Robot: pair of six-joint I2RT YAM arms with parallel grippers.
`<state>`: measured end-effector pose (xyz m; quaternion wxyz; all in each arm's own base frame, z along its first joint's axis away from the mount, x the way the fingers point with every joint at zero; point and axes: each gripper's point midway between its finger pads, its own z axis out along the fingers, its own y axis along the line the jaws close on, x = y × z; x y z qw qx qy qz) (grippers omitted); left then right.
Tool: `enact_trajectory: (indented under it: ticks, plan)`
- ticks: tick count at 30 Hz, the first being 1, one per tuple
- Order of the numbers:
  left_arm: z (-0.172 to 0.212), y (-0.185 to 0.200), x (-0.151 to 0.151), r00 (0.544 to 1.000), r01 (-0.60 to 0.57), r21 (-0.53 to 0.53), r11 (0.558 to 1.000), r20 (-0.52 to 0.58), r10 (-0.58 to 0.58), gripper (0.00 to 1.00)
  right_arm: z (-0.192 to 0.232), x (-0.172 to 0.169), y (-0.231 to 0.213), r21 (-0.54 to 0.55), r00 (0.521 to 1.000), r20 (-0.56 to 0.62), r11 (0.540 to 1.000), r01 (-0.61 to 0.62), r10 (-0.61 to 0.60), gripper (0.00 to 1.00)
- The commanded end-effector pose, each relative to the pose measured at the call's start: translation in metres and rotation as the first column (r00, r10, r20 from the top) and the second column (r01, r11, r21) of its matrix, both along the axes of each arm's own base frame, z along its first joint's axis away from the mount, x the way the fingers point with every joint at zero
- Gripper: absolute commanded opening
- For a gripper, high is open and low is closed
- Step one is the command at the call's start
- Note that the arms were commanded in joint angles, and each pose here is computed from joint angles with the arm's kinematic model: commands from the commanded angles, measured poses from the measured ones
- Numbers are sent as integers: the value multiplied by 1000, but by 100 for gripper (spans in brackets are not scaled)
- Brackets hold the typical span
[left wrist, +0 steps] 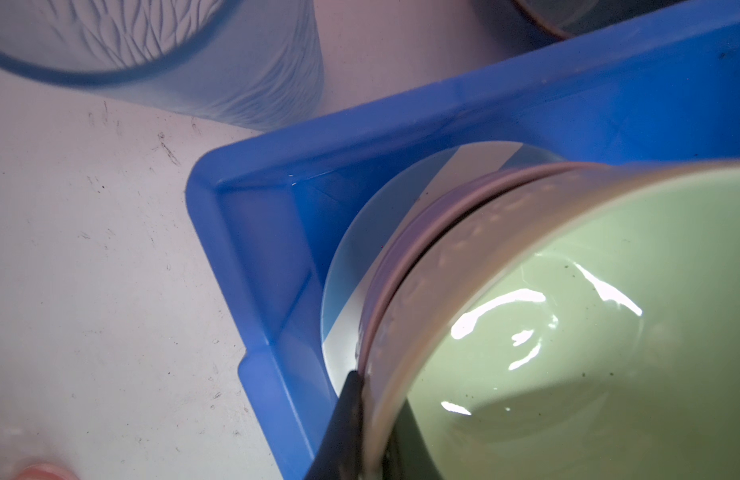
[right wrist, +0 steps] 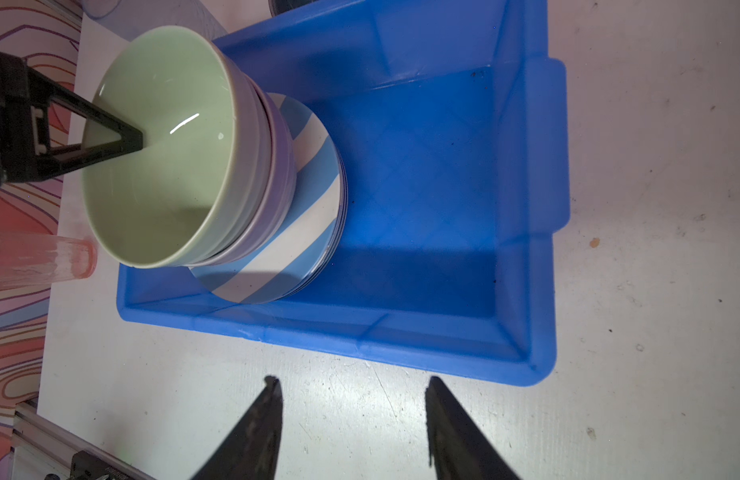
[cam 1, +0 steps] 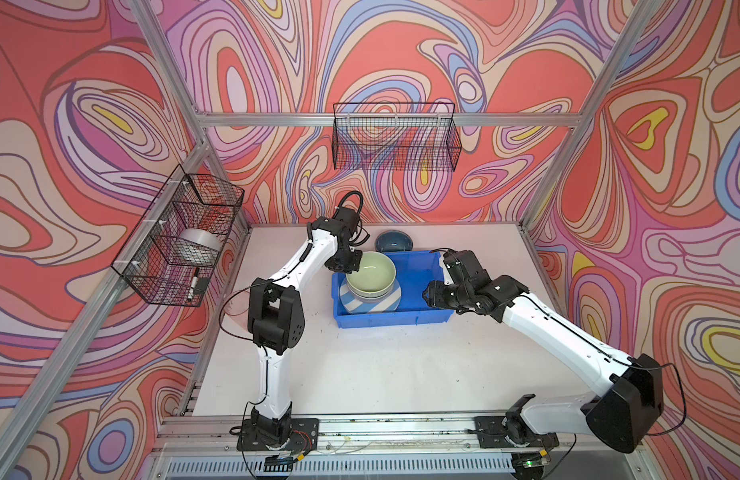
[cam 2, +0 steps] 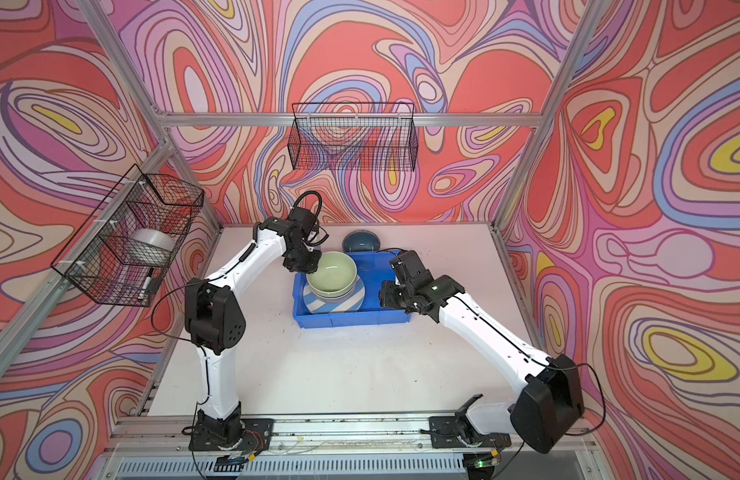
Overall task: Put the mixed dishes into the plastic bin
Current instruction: 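Lower the green bowl onto the grey-lavender bowl and open left gripper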
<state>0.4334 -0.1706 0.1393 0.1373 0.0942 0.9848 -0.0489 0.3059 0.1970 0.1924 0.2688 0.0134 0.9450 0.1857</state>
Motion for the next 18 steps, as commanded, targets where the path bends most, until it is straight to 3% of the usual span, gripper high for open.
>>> enact_trajectory:
  ticks: [1, 13, 18]
  plan:
    - [14, -2, -4, 1000, 6, -20, 1000, 31, -5, 25, 0, -1, 2, 6, 1000, 8, 1000, -1, 1, 57]
    - [66, 9, -16, 989, -15, -42, 999, 146, 21, 51, -6, 5, -15, -82, 998, 6, 995, 65, -64, 59]
    - [76, 27, -36, 983, -92, -77, 993, 150, 102, 55, -14, 7, -28, -128, 995, -18, 987, 92, -95, 61]
